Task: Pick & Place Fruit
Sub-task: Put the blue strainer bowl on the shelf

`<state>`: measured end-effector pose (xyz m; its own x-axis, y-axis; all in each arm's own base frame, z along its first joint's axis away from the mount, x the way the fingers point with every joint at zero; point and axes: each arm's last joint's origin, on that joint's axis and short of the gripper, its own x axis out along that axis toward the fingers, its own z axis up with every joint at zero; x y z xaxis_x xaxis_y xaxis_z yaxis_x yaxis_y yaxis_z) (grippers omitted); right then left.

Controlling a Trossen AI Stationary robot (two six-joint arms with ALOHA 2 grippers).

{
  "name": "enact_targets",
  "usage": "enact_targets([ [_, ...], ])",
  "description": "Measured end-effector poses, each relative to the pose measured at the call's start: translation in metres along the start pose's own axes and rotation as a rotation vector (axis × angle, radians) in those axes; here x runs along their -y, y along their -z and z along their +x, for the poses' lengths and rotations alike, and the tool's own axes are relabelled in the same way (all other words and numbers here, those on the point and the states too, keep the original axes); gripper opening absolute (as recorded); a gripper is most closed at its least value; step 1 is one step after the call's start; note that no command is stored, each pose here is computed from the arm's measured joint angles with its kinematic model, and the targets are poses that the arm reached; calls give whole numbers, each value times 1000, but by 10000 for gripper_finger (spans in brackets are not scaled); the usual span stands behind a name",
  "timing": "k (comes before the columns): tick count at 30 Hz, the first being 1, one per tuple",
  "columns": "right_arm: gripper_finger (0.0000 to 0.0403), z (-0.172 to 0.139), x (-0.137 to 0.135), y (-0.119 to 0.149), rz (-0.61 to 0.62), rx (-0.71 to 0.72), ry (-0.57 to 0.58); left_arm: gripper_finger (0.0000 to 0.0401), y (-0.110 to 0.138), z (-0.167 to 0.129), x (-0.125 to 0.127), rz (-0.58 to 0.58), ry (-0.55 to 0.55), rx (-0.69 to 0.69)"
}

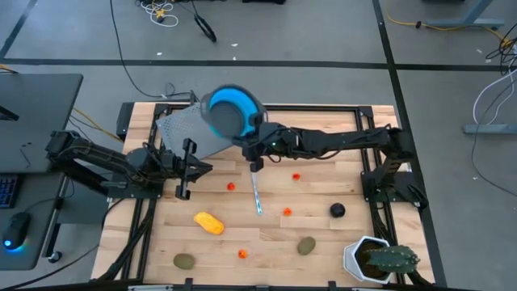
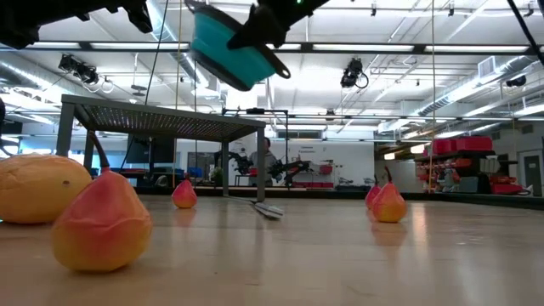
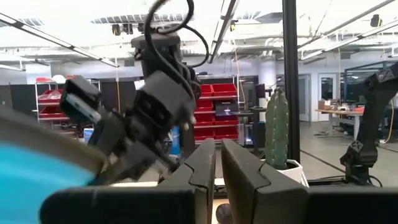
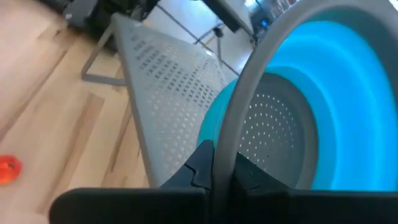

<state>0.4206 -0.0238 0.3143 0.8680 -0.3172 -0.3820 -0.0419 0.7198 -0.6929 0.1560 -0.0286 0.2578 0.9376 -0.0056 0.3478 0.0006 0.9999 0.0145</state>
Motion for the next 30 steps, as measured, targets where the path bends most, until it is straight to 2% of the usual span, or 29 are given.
enact_targets([
  [3, 10, 10, -3, 6, -25, -14, -9, 36, 0, 0, 0, -4, -3, -1],
  [8, 11, 18, -2, 15, 16, -48, -6, 36, 1, 0, 0, -4, -2, -9],
  [16, 26, 18, -6, 17, 33, -72, -35, 36, 3, 0, 0, 2, -5, -33],
  [30, 31, 18, -7, 20, 64, -99, -48, 36, 5, 0, -1, 7, -47, -53],
])
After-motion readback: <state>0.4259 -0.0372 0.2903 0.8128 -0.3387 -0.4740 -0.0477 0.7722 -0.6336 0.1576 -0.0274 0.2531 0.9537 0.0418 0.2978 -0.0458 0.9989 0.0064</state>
